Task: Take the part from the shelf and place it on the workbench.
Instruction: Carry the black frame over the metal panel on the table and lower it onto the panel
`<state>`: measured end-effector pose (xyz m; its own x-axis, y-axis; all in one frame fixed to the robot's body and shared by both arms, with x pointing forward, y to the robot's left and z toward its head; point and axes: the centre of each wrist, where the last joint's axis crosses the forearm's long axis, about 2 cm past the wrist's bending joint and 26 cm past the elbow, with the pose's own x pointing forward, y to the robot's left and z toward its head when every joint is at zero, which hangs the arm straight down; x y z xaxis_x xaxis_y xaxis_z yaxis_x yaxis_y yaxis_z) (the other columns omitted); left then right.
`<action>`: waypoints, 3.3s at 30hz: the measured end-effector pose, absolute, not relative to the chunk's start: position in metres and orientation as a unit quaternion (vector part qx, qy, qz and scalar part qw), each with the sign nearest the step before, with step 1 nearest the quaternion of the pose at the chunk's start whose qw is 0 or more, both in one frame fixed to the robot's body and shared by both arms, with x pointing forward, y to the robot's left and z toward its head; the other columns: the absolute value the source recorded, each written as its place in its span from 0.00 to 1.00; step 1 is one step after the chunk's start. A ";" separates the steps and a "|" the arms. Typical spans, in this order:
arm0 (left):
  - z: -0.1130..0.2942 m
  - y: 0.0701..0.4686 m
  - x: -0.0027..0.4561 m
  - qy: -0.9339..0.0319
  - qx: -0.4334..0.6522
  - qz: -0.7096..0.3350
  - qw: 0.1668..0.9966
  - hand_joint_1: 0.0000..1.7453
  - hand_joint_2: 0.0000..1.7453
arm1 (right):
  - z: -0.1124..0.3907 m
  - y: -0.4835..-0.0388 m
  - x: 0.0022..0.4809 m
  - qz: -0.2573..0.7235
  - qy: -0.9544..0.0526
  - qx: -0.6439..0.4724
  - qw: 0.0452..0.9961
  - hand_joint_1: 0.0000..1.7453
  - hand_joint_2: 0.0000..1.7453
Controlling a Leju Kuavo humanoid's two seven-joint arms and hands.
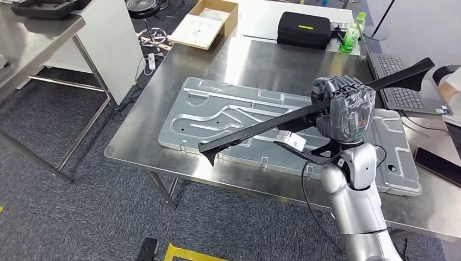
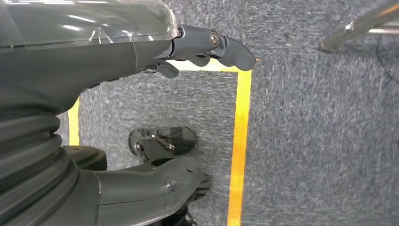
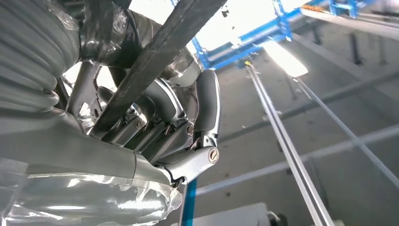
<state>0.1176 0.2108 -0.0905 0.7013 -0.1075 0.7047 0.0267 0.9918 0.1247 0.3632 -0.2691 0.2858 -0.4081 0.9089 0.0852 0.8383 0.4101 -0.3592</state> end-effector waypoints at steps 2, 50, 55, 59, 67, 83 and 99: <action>-0.090 0.210 0.118 -0.386 0.050 -0.037 0.920 0.00 1.00 | 0.282 -0.276 0.365 0.133 -0.823 -0.534 0.142 1.00 1.00; -0.089 0.209 0.124 -0.413 0.023 -0.055 0.909 0.00 1.00 | 0.248 -0.320 0.371 0.202 -0.750 -0.602 0.184 1.00 1.00; -0.089 0.209 0.124 -0.418 0.014 -0.058 0.906 0.00 1.00 | 0.247 -0.321 0.371 0.202 -0.751 -0.601 0.185 1.00 1.00; -0.089 0.209 0.122 -0.418 0.011 -0.058 0.906 0.00 1.00 | 0.245 -0.321 0.370 0.204 -0.751 -0.600 0.187 1.00 1.00; -0.089 0.210 0.122 -0.415 0.023 -0.054 0.908 0.00 1.00 | 0.242 -0.324 0.368 0.208 -0.748 -0.602 0.188 1.00 1.00; -0.088 0.207 0.125 -0.414 0.033 -0.053 0.908 0.00 1.00 | 0.238 -0.335 0.365 0.218 -0.737 -0.610 0.191 1.00 1.00; -0.088 0.205 0.125 -0.423 0.035 -0.077 0.902 0.00 1.00 | 0.266 -0.342 0.357 0.259 -0.745 -0.611 0.062 1.00 1.00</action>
